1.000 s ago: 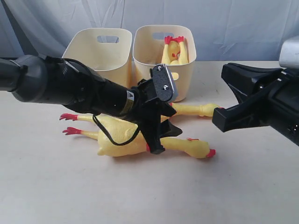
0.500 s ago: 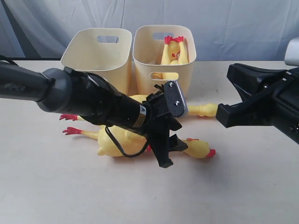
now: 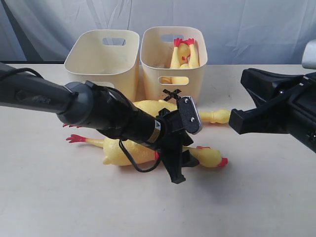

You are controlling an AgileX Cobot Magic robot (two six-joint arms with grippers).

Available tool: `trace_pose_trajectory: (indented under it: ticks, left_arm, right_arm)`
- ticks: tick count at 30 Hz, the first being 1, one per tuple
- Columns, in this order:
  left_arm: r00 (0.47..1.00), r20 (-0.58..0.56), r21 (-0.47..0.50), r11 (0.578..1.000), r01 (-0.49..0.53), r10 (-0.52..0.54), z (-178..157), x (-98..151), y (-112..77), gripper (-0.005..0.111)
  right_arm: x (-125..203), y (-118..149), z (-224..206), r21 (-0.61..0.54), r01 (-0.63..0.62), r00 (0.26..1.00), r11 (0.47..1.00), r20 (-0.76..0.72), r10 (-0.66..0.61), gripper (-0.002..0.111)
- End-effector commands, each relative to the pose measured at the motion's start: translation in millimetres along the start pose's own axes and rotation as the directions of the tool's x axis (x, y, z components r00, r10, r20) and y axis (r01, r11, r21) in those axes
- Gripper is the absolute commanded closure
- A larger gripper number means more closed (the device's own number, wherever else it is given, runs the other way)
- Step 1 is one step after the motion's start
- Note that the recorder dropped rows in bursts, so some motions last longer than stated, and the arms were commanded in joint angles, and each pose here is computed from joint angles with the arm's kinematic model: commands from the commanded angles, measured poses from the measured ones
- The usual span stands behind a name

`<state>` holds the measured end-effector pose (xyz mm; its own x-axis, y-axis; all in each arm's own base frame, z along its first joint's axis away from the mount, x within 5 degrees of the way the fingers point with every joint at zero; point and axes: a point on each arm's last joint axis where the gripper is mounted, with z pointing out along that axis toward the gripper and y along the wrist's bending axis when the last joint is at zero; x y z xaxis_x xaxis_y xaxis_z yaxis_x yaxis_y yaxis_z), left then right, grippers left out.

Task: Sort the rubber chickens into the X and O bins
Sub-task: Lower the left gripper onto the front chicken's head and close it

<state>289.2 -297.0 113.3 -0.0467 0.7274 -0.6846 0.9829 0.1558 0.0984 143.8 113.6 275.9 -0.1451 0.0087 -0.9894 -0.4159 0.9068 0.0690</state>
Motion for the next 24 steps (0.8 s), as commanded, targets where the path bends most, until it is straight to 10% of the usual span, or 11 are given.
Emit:
trace_pose_trajectory:
  ticks: [1, 17, 24]
  left_arm:
    - [1.0, -0.002, -0.02, 1.0, -0.001, 0.001, 0.6, -2.1, 0.8, 0.054]
    - [1.0, -0.019, -0.006, 1.0, 0.009, -0.009, 7.4, 4.5, -0.6, 0.062]
    - [1.0, -0.001, 0.038, 0.999, 0.01, -0.01, 7.4, 2.8, -4.5, 0.101]
  right_arm:
    - [1.0, -0.2, 0.2, 0.003, 0.01, 1.0, 1.0, 0.0, -0.01, 0.109]
    - [1.3, 0.0, 0.2, 0.0, 0.01, 1.0, 1.0, -0.003, -0.01, 0.109]
    - [1.4, 0.1, 0.2, -0.001, 0.01, 1.0, 1.0, -0.004, -0.01, 0.109]
